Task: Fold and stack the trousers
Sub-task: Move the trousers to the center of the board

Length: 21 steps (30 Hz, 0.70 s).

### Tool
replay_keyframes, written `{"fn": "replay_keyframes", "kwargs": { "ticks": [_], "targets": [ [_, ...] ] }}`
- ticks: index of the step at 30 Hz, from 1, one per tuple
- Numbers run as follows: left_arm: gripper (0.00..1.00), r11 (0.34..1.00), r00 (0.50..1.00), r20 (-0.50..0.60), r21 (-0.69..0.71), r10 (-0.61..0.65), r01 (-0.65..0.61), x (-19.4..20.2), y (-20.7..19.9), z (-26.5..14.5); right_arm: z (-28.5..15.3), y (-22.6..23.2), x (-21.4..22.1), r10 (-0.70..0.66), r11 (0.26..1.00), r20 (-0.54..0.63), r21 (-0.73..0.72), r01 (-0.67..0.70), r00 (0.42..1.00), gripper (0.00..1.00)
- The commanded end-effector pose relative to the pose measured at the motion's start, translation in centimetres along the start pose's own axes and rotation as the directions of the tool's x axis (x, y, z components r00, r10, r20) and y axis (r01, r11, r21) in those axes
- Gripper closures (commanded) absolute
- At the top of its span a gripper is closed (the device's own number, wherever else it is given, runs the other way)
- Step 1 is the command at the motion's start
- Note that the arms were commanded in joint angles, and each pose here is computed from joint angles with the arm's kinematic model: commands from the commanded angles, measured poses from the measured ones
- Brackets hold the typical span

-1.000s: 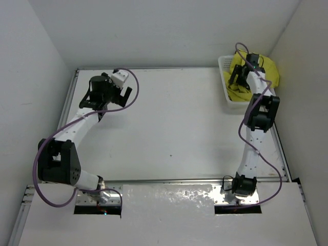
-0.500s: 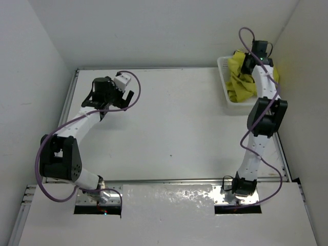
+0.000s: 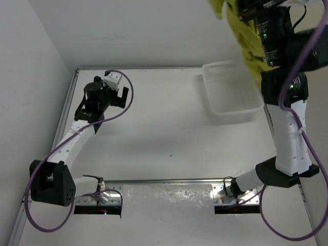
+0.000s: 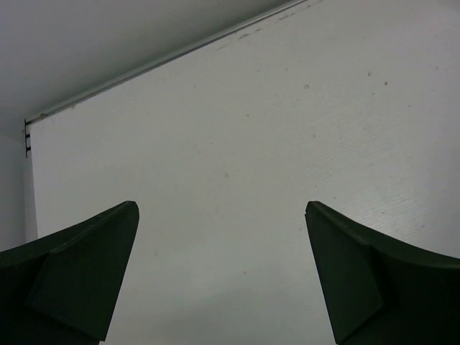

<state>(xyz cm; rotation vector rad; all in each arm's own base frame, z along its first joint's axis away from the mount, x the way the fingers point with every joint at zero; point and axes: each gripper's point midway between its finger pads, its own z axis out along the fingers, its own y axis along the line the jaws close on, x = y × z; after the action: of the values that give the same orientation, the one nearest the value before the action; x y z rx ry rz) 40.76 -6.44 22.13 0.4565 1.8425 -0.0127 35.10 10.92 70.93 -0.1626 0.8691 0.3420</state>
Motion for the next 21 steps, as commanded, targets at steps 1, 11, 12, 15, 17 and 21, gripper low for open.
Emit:
{"fn": "replay_keyframes", "kwargs": {
  "ticks": [1,11,12,15,17,21],
  "targets": [
    [0.01,0.988,0.99,0.096,-0.11,-0.1,0.11,-2.0,1.4,-1.7,-0.2,8.8,-7.3,0.087,0.96,0.258,-0.279,-0.013,0.962,1.0],
    [0.0,0.911,0.967,0.172,-0.337,-0.187,0.236,-2.3,5.4,-4.9,1.0,20.0,21.1,-0.053,0.952,-0.308,-0.302,-0.045,0.95,1.0],
    [0.0,0.901,0.965,0.18,-0.357,-0.192,0.246,-2.4,5.7,-5.5,-0.4,20.8,26.3,-0.05,0.951,-0.431,-0.297,-0.089,0.901,1.0],
    [0.0,0.938,0.969,0.181,-0.274,-0.166,0.212,-3.0,4.2,-6.0,-5.2,22.7,36.8,-0.057,0.947,-0.677,-0.27,-0.175,0.734,1.0],
    [0.0,0.956,0.971,0.18,-0.22,-0.154,0.193,-3.1,3.2,-6.4,-8.0,23.1,40.7,-0.055,0.947,-0.782,-0.239,-0.217,0.621,1.0],
    [0.0,0.955,0.956,0.252,-0.212,-0.151,0.207,-4.0,2.9,-8.6,-11.8,24.3,45.8,-0.02,0.937,-0.873,-0.186,-0.296,0.488,0.82]
  ]
}}
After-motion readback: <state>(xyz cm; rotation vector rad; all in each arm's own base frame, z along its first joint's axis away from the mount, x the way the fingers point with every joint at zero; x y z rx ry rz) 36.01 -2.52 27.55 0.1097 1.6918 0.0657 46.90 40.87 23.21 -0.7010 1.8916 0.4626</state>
